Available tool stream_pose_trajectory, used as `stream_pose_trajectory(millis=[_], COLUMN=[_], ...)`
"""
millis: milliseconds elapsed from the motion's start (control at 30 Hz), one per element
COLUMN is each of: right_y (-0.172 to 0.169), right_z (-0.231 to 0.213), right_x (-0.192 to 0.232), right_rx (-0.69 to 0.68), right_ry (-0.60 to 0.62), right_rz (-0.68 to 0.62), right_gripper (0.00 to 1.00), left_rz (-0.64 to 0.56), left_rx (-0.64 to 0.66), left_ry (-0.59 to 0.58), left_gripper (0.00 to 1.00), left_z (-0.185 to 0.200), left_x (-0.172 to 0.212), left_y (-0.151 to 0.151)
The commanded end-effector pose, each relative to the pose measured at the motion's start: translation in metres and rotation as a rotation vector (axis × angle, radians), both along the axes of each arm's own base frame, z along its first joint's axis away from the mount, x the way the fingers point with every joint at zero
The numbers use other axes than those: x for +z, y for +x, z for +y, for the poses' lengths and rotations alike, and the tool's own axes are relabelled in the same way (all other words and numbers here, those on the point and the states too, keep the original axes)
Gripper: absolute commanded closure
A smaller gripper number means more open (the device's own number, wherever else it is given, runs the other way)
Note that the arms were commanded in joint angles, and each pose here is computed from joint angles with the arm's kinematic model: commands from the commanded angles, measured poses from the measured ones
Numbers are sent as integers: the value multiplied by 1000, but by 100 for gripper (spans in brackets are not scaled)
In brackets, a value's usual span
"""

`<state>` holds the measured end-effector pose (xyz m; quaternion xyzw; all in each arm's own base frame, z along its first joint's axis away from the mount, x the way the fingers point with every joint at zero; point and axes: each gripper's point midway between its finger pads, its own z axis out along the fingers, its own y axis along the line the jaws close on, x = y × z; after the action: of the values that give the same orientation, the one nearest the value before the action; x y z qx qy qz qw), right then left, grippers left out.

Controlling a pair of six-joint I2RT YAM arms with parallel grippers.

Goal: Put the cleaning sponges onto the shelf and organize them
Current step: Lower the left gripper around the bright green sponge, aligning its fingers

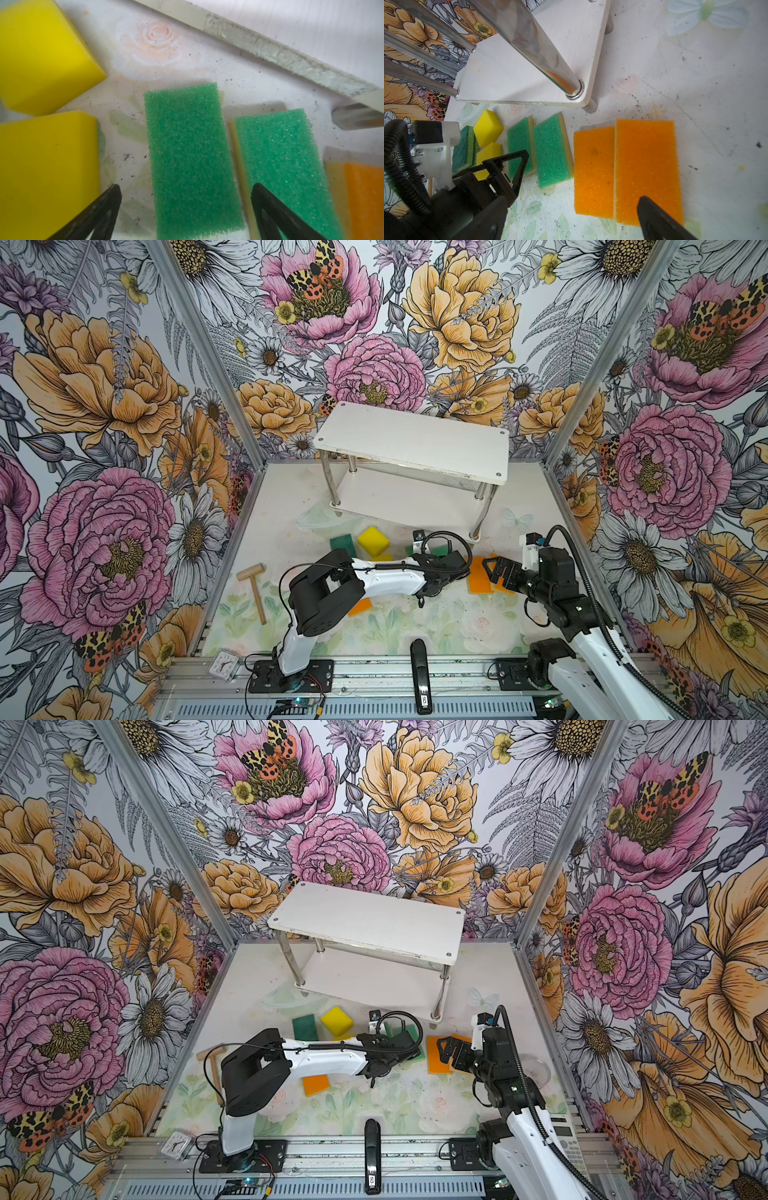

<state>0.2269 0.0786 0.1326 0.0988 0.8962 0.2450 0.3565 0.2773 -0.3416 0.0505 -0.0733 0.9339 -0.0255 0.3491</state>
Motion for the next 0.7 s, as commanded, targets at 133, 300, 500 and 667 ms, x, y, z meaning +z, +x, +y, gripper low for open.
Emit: stream_pose_trajectory(millis=[133,300,500,667], right_y=[0,0,0,0], right_z=[0,0,0,0], right_x=[0,-1,-1,-1], right_rx=[4,8,8,8], right_ry=[-13,-14,-14,-13], right_rz=[-16,-14,-12,-12], right_gripper=[0,0,0,0], left_rz=[30,37,47,46], left_rx=[6,6,0,-5], left_ry=[1,8,15,23], left_gripper=[7,9,8,8], left_z=[-1,-1,-3,-2], left_x=[-8,-12,-18,-18], left_y=[0,-1,-2,-1])
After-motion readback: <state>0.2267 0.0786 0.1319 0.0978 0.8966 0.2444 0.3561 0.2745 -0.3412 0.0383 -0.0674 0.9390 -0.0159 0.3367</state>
